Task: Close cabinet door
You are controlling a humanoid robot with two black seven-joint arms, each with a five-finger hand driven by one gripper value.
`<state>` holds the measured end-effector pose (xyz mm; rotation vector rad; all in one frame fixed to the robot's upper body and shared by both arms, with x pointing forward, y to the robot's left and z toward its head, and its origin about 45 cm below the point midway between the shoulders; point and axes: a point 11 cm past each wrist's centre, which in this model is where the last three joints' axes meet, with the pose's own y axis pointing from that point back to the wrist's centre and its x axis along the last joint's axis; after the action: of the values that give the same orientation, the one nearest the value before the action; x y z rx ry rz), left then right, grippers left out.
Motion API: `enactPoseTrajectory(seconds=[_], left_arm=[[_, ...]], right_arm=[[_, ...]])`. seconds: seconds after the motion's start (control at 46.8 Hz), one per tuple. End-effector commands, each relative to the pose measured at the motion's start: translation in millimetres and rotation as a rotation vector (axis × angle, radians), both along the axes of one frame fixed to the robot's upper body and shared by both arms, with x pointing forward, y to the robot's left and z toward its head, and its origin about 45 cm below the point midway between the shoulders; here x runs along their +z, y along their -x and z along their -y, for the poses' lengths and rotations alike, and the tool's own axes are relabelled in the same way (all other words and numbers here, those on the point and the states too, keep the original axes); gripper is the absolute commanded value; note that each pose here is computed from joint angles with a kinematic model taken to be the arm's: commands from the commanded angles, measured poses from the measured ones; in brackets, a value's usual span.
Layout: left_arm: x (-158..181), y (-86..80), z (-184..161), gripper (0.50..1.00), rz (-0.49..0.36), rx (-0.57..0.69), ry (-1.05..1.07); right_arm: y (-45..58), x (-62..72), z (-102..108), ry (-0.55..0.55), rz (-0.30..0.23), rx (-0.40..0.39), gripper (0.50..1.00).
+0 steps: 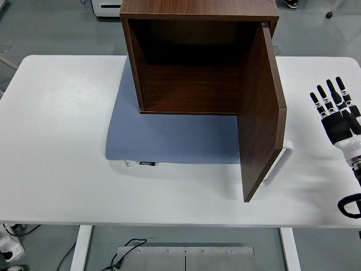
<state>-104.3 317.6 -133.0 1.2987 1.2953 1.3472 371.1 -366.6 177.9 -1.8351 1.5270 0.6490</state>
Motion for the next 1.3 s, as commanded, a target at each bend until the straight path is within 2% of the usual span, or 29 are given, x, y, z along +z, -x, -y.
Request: enactPoseTrajectory(seconds=[0.0,0.385,0.513,0.641,0.812,1.282], left_arm=[[0.0,0.0,0.0,1.0,0.0,0.0,0.0],[0.0,0.0,0.0,1.0,0.0,0.0,0.0],[0.0,0.0,0.0,1.0,0.0,0.0,0.0],[0.0,0.0,0.2,1.0,0.0,0.0,0.002],[0.0,0.0,0.2,1.0,0.0,0.0,0.002],[0.2,1.8,0.2,1.0,-0.003,0.001,0.002]], right_arm=[[4.0,3.6,2.0,0.014,0.01,0.007,1.0],[28.2,-6.6,6.5,0.034,0.007,0.04,1.0],[40.8,-10.4,8.7,0.045,-0.003,0.047,1.0],[49.4,-5.5,10.1,0.06,0.008,0.056,1.0],[55.9,-0.5,8.4,0.068,0.023,0.066,1.0],[85.3,8.3,6.9,0.118,0.028,0.108,1.0]])
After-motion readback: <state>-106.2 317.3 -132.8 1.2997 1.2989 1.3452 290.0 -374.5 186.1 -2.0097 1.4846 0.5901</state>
